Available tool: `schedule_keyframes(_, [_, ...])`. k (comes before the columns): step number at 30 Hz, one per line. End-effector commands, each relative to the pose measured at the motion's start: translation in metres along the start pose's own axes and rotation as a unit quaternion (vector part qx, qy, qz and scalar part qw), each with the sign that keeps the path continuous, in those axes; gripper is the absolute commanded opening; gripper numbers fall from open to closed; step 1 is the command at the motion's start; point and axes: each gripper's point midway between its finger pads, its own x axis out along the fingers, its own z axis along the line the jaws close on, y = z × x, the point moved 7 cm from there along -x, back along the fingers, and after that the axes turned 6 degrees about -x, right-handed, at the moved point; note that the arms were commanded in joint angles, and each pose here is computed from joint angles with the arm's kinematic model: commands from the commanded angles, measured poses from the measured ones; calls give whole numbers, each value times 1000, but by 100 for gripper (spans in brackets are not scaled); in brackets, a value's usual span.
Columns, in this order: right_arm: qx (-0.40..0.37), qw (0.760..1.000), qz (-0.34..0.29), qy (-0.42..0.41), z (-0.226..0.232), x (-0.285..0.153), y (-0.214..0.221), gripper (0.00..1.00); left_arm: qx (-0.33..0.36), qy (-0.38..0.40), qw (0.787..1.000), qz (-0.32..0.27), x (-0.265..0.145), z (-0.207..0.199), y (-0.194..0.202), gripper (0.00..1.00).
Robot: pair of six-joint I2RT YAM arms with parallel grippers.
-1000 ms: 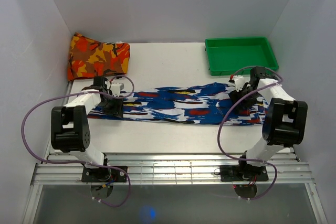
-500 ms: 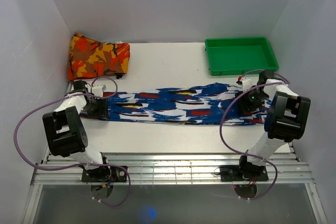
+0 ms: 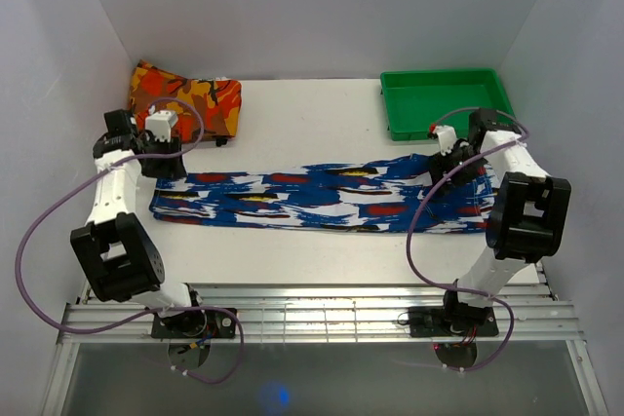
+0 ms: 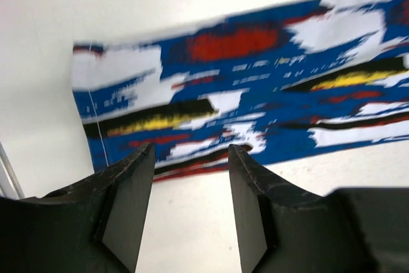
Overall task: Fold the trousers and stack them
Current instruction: Fold the trousers
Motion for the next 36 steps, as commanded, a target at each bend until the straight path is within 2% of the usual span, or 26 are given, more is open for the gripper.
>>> schedule_keyframes(1, [-12, 997, -76, -24, 14, -21, -46, 70, -8, 83, 996, -25, 11, -9, -24, 59])
schedule_keyframes(3, [-24, 993, -112, -40, 18, -23, -68, 66, 12, 132, 990, -54, 16, -18, -42, 57])
schedule_keyframes(4, [-32, 991, -129, -33, 16, -22, -79, 61, 22, 151, 987, -48, 27, -27, -46, 57])
schedule_keyframes(6, [-49, 987, -146, -32, 15, -18, -101, 56, 47, 156, 985, -56, 46, -36, -59, 56])
schedule_keyframes(11, [-101, 987, -123, -27, 23, 12, -136, 48, -6, 117, 993, -30, 83, -24, -58, 53])
schedule_keyframes(14, [-116, 990, -82, -20, 26, 40, -131, 42, -17, 97, 995, -9, 96, -17, -52, 50])
schedule_keyframes(17, [-121, 991, -38, -30, 37, 66, -109, 39, -24, 68, 996, 42, 107, -8, -26, 45])
schedule_keyframes(19, [-130, 991, -34, -20, 43, 74, -100, 37, -30, 43, 997, 60, 106, 3, -10, 40])
schedule_keyframes(20, [-127, 991, -9, -27, 53, 85, -82, 38, -34, 26, 996, 85, 106, 10, 8, 38])
schedule_keyframes(22, [-130, 991, -8, -22, 61, 89, -73, 38, -47, 2, 994, 101, 100, 27, 24, 35])
schedule_keyframes(23, [-129, 991, 12, -27, 70, 97, -57, 38, -46, -14, 992, 120, 99, 34, 39, 35])
schedule_keyframes(27, [-118, 992, 14, -31, 88, 100, -44, 40, -41, -60, 990, 123, 89, 68, 53, 34])
schedule_keyframes(30, [-124, 991, 4, -54, 109, 97, -46, 44, -25, -49, 994, 96, 82, 75, 40, 37])
schedule_keyframes(31, [-125, 990, 0, -60, 114, 95, -48, 47, -13, -36, 997, 71, 78, 75, 25, 40])
schedule_keyframes(32, [-126, 989, -15, -81, 122, 91, -53, 50, -6, -19, 998, 54, 71, 70, 15, 47])
schedule_keyframes(33, [-123, 988, -31, -88, 125, 82, -59, 52, 8, 18, 999, 31, 68, 61, 4, 50])
schedule_keyframes(36, [-121, 986, -79, -80, 117, 52, -88, 58, 66, 63, 995, -27, 48, 33, -30, 56])
